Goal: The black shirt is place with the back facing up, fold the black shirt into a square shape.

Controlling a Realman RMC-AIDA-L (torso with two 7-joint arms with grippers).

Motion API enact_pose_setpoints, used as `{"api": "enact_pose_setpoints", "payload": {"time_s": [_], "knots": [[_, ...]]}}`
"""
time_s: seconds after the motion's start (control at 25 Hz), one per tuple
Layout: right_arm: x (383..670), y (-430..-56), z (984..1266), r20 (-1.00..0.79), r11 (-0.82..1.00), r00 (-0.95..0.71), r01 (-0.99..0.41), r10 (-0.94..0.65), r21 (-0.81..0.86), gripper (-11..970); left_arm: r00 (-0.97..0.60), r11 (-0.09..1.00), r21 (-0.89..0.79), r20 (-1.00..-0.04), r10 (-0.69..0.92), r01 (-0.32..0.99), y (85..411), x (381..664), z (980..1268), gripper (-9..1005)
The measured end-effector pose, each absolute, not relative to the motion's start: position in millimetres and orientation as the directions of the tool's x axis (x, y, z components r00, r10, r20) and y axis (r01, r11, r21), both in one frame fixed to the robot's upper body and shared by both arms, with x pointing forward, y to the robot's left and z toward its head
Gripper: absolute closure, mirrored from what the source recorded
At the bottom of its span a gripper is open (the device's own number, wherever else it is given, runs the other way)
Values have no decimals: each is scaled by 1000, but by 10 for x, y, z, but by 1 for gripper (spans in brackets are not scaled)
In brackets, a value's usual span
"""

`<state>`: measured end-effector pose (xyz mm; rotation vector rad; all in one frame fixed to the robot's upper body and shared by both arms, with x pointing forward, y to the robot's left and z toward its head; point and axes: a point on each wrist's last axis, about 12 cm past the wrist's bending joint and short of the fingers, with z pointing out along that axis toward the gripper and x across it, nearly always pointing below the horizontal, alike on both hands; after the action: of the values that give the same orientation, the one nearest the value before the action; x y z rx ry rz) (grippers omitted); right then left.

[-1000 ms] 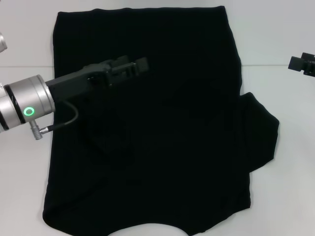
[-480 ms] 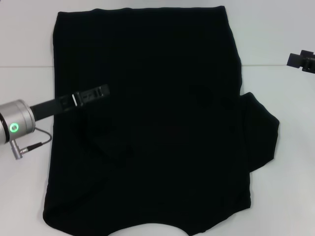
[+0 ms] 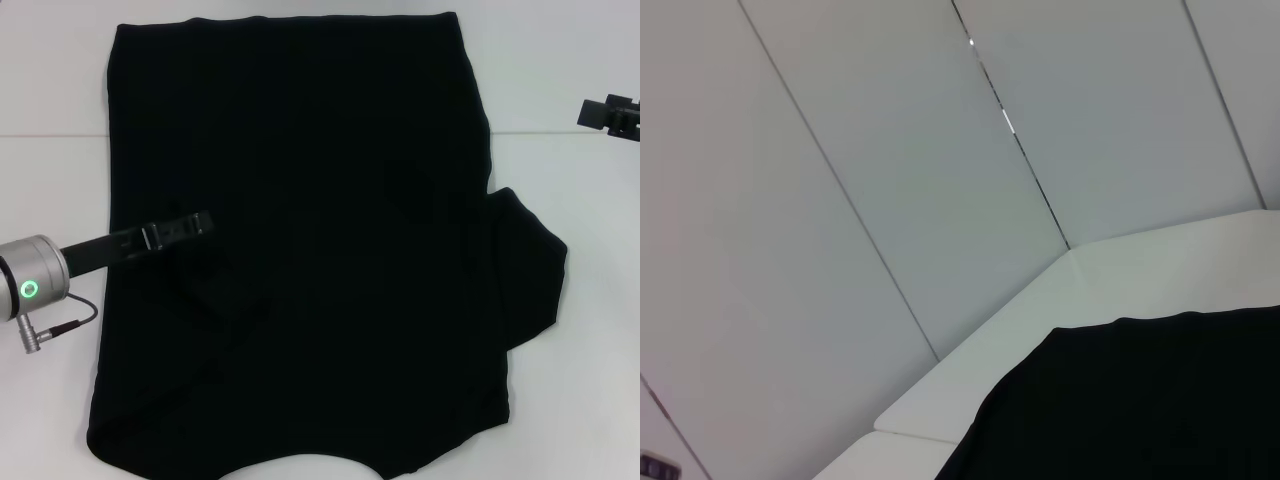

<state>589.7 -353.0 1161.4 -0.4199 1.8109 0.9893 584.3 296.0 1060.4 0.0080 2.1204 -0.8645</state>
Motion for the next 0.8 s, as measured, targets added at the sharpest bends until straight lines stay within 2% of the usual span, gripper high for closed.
{"api": "enact_pose_setpoints", "payload": {"time_s": [0.28,0.56,0.8], "knots": [[5885,-3532,11583,-879,610,-453,-657,150,443,16,-678,751,-585,-688,-258,307,2829,5851,10550,117],[5877,-3541,11577,-880,613,-450,-656,150,440,16,-707,669,-618,-681,-192,413,2384,5967,10643,118],[5873,-3544,11574,-881,614,-449,-656,149,439,16,-689,592,-679,-674,-268,434,2243,6029,10765,119]]}}
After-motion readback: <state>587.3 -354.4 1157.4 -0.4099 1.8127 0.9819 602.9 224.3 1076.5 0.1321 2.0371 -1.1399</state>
